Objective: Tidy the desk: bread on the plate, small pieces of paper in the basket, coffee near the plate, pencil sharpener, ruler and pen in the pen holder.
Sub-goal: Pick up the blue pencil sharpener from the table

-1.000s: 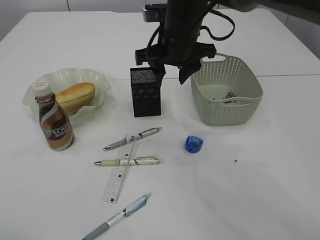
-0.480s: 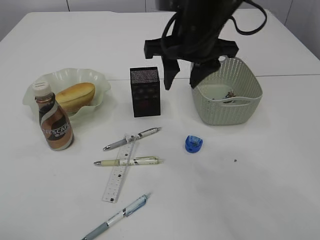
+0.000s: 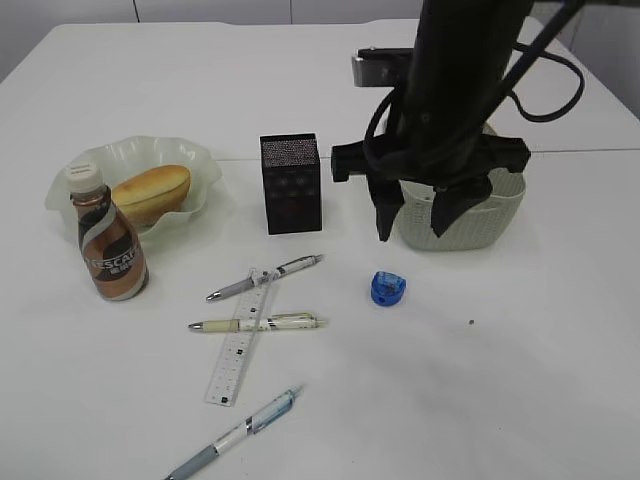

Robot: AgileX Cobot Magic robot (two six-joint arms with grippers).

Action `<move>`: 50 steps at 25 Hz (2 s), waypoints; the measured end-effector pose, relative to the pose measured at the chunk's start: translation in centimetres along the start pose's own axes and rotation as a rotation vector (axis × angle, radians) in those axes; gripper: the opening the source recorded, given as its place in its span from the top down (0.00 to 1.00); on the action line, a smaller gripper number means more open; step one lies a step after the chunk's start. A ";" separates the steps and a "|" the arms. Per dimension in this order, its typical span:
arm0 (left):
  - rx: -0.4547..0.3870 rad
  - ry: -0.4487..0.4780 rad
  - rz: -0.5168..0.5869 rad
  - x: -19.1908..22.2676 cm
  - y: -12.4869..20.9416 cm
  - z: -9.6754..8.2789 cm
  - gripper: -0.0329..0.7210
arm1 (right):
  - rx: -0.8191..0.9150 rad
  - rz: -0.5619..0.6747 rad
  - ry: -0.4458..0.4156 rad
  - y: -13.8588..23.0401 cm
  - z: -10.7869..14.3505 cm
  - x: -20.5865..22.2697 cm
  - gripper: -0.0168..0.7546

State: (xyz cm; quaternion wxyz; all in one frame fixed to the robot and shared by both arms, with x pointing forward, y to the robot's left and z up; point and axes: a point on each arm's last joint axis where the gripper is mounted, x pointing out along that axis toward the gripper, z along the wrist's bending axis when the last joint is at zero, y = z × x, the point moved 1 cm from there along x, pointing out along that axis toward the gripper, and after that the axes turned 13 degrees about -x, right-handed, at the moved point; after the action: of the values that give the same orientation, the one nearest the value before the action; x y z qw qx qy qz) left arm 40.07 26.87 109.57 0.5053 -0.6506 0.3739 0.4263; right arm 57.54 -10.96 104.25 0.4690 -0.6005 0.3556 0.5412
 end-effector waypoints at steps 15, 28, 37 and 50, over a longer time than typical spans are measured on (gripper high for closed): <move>0.000 0.000 0.000 0.0 0.0 0.0 0.30 | 0.078 -0.015 0.126 -1.8 -1.0 4.7 0.45; -0.007 0.019 0.008 0.0 0.1 -0.2 0.30 | 0.187 -0.003 0.145 -2.9 -0.8 10.7 0.45; -0.006 0.019 0.008 0.0 0.1 -0.2 0.30 | 0.170 -0.086 0.140 -3.7 -0.9 10.7 0.45; -0.005 0.019 0.008 0.0 0.1 -0.2 0.30 | 0.224 -0.138 0.119 -4.3 -0.7 11.1 0.45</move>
State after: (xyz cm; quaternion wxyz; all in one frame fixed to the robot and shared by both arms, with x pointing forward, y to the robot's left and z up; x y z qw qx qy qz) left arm 40.02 26.66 109.57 0.4984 -0.6542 0.3804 0.4230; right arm 63.55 -9.43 94.09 0.5474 -0.5984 0.3988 0.4280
